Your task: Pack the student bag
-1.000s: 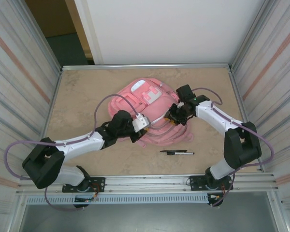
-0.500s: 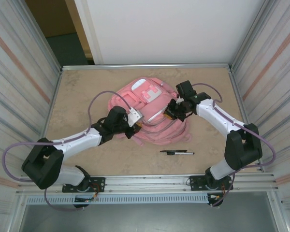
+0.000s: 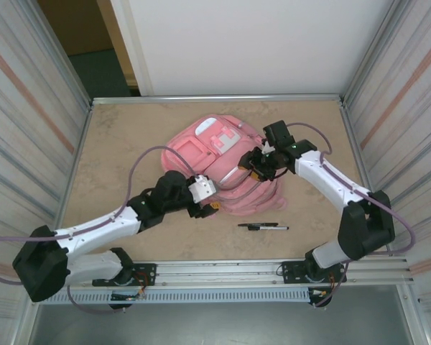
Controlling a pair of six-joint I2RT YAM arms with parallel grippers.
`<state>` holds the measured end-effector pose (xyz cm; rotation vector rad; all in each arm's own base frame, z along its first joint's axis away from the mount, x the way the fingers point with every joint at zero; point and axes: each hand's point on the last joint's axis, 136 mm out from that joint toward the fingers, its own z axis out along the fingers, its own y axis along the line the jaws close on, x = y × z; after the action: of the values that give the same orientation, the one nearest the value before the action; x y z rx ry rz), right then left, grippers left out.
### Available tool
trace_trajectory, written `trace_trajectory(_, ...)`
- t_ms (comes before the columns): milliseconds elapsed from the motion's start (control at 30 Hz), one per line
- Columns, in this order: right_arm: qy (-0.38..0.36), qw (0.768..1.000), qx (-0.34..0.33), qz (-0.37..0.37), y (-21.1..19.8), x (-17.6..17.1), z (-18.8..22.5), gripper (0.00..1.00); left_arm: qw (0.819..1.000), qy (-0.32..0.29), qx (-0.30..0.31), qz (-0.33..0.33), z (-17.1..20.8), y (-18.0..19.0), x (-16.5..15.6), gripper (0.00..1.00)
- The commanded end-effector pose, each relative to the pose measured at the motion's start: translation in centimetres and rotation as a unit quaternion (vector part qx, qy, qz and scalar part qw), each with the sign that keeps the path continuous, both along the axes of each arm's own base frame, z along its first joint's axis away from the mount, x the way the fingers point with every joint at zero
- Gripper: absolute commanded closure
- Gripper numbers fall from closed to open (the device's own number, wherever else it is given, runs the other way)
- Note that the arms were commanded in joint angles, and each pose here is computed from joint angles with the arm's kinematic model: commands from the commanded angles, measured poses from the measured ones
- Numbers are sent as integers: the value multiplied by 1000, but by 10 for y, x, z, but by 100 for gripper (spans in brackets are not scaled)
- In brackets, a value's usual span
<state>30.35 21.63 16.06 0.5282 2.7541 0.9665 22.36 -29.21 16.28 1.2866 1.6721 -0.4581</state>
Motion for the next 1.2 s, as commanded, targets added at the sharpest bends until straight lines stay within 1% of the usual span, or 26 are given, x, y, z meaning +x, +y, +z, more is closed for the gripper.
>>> trace_trajectory(0,-49,999,11,-5,-5,2,20,55,998,-59,16,1,21,-14,25,24)
trace_trajectory(67,-51,997,55,9,7,2,28,55,997,-63,35,15,16,-23,39,24)
trace_trajectory(167,-55,994,94,15,18,3,30,55,997,-69,36,28,12,-37,57,25)
trace_trajectory(267,-65,992,110,8,22,11,30,55,997,-69,19,41,9,-49,70,26)
trace_trajectory(333,-65,992,109,10,24,14,32,55,997,-62,6,45,8,-55,74,26)
trace_trajectory(467,-68,992,103,9,23,15,32,55,997,-49,-2,54,4,-65,83,28)
trace_trajectory(500,-64,992,104,9,22,14,31,55,996,-48,-5,76,5,-64,91,32)
trace_trajectory(533,-61,993,104,12,22,11,31,55,993,-42,-12,108,6,-60,99,39)
trace_trajectory(633,-59,994,95,11,15,1,28,55,990,-33,-43,127,16,-63,105,77)
trace_trajectory(667,-57,994,89,8,11,-4,25,55,989,-31,-50,134,18,-62,107,87)
trace_trajectory(700,-53,995,83,4,5,-10,22,54,987,-31,-58,144,22,-60,108,94)
trace_trajectory(767,-32,998,44,-16,-15,-24,10,52,985,-36,-64,158,27,-55,110,97)
trace_trajectory(833,-1,998,-14,-55,-43,-45,-4,51,982,-45,-69,170,35,-49,113,98)
trace_trajectory(867,34,995,-38,-82,-57,-62,-13,52,981,-47,-72,176,39,-47,114,98)
trace_trajectory(900,71,990,-45,-114,-67,-80,-20,52,979,-45,-80,183,45,-44,115,98)
trace_trajectory(933,98,984,-30,-143,-70,-95,-24,53,976,-35,-94,192,52,-41,115,99)
trace_trajectory(1000,115,975,-5,-191,-74,-119,-26,54,974,-29,-124,189,66,-41,113,100)
trace_trajectory(1067,121,967,-11,-225,-86,-138,-35,57,973,-56,-149,170,81,-45,108,100)
trace_trajectory(1167,134,952,-46,-271,-111,-160,-53,60,970,-123,-165,130,94,-58,97,100)
